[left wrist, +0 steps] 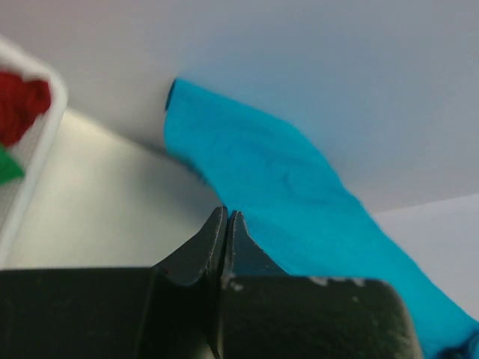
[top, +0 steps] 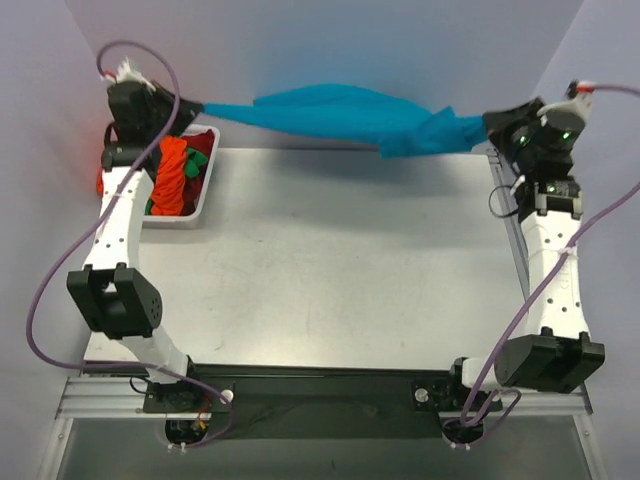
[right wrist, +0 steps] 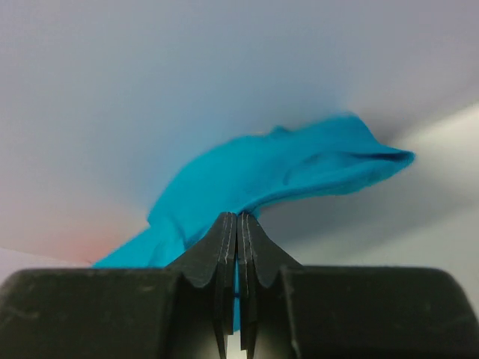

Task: Fold and stack the t-shirts
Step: Flatten out the tshirt

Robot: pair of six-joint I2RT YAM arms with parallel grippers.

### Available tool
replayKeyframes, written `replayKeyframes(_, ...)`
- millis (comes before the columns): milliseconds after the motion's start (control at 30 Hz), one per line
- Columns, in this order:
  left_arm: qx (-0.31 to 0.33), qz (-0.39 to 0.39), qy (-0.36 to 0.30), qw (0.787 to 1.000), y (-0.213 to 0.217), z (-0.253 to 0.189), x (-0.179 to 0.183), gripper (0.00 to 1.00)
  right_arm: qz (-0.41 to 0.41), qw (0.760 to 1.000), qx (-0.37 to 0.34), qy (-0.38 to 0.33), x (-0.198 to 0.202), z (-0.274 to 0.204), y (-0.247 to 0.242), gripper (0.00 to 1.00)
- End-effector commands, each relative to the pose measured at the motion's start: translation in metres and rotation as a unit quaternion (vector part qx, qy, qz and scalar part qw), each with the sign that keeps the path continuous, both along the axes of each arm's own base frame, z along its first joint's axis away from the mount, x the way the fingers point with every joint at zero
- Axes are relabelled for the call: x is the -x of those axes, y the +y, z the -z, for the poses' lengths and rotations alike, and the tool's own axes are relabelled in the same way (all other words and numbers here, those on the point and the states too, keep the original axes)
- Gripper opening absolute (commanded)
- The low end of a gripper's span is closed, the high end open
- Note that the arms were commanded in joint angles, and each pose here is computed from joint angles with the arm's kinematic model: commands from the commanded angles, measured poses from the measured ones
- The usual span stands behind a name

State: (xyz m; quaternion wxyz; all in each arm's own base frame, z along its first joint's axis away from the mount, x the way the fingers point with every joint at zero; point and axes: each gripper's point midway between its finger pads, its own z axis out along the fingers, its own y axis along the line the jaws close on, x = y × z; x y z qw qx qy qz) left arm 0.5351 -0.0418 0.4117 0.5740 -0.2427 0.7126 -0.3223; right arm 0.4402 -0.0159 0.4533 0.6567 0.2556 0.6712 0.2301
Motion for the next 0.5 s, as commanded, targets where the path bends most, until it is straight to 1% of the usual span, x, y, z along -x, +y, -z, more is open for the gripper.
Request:
replayKeyframes(0, 0.0, 0.006, 0.037, 0.999, -0.007, 0.061, 0.009, 0.0, -0.002, 0.994, -0.04, 0.101, -0.003, 0.108, -0.001, 0.0)
replayKeyframes(33, 0.002, 0.005, 0.039, 0.999, -0.008, 0.068, 0.016, 0.0, -0.001, 0.991, -0.046, 0.122, 0.001, 0.129, -0.002, 0.0)
replayKeyframes(67, 0.008, 0.006, 0.089, 0.996, -0.01, 0.117, 0.025, 0.0, -0.001, 0.987, -0.053, 0.149, 0.006, 0.155, 0.0, 0.0)
replayKeyframes(100, 0.007, 0.001, 0.099, 0.995, -0.01, 0.129, 0.033, 0.0, 0.001, 0.98, -0.061, 0.191, 0.015, 0.196, 0.0, 0.0)
replayKeyframes(133, 0.007, -0.001, 0.117, 0.993, -0.01, 0.151, 0.039, 0.0, 0.002, 0.974, -0.066, 0.216, 0.021, 0.22, 0.001, 0.0)
replayKeyframes(167, 0.007, -0.003, 0.158, 0.987, -0.012, 0.192, 0.052, 0.0, 0.004, 0.968, -0.071, 0.24, 0.026, 0.242, 0.001, 0.0)
replayKeyframes(200, 0.005, -0.011, 0.177, 0.984, -0.01, 0.211, 0.061, 0.0, 0.005, 0.962, -0.074, 0.263, 0.032, 0.262, 0.002, 0.0)
replayKeyframes(267, 0.005, -0.018, 0.208, 0.978, -0.009, 0.245, 0.072, 0.0, 0.007, 0.941, -0.085, 0.326, 0.047, 0.315, 0.003, 0.0)
replayKeyframes(300, 0.006, -0.021, 0.246, 0.969, -0.009, 0.278, 0.086, 0.0, 0.005, 0.933, -0.086, 0.349, 0.053, 0.332, 0.004, 0.0)
replayKeyframes(400, 0.006, -0.023, 0.294, 0.956, -0.009, 0.317, 0.107, 0.0, -0.001, 0.907, -0.082, 0.413, 0.072, 0.371, 0.006, 0.0)
replayKeyframes(467, 0.004, -0.029, 0.307, 0.951, -0.007, 0.325, 0.116, 0.0, -0.001, 0.896, -0.075, 0.438, 0.083, 0.384, 0.006, 0.0)
